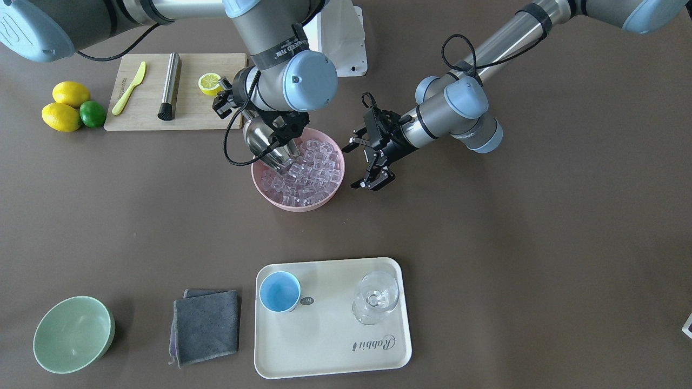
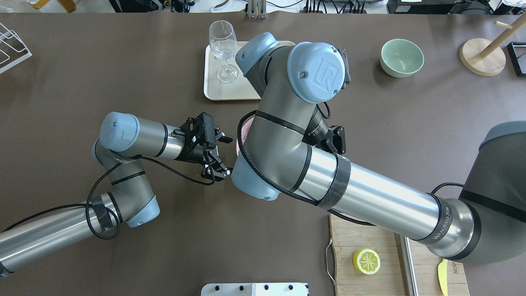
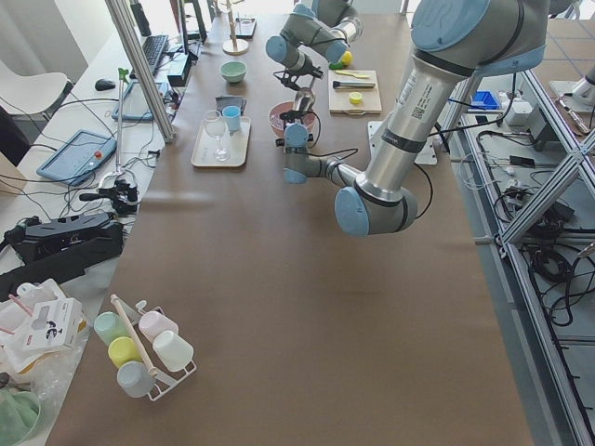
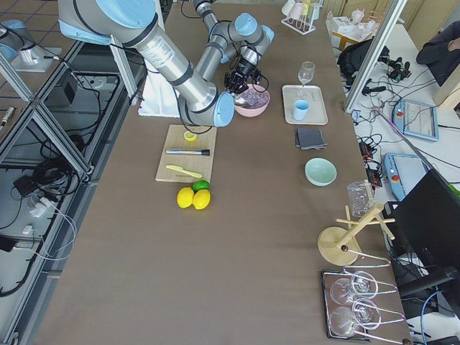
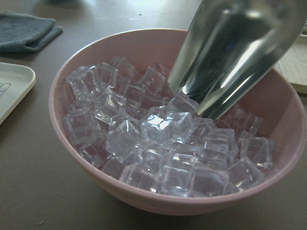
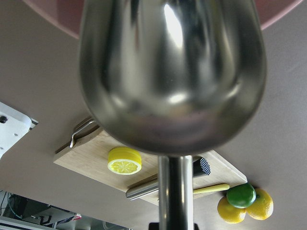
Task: Put ice in cup with scoop
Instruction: 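Lower the scoop into the ice cubes in the pink bowl with the right gripper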
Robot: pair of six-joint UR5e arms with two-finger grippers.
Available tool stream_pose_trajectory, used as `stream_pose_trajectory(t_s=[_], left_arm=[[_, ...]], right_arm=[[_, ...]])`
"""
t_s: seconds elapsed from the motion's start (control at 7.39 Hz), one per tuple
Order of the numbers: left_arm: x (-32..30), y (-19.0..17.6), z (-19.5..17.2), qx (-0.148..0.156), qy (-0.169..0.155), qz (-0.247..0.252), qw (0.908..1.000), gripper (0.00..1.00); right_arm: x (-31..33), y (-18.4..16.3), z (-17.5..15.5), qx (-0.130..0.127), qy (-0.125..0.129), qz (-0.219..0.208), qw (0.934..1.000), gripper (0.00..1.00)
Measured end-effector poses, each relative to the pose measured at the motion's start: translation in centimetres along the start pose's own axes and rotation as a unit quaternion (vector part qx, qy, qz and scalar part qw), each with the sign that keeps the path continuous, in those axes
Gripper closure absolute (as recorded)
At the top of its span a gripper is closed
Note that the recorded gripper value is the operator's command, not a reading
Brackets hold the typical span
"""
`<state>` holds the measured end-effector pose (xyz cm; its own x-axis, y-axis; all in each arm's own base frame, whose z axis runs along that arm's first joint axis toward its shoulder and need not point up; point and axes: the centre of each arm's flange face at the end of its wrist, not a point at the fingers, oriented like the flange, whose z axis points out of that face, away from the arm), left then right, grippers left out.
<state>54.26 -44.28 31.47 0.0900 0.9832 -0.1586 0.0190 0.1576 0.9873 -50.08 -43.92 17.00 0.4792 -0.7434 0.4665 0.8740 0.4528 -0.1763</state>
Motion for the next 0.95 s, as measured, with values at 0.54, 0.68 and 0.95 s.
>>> stream_pose_trajectory(t_s=[0.54, 0.68, 0.95], left_arm=[[-0.1, 0.3, -0.1, -0.001, -0.003, -0.001, 1.0, 0.01], [-0.1, 0.3, -0.1, -0.001, -0.003, -0.001, 1.0, 0.01], [-0.1, 0.3, -0.1, -0.002, -0.003, -0.001, 1.0, 0.01]], right_arm=[[0.3, -1.4, 0.1, 0.04, 0.012, -0.02, 0.9989, 1.0], [0.6, -1.4, 0.6, 0.055, 0.016, -0.028, 0.9979, 1.0], [1.2, -0.8, 1.9, 0.095, 0.022, -0.048, 0.9941, 1.0]])
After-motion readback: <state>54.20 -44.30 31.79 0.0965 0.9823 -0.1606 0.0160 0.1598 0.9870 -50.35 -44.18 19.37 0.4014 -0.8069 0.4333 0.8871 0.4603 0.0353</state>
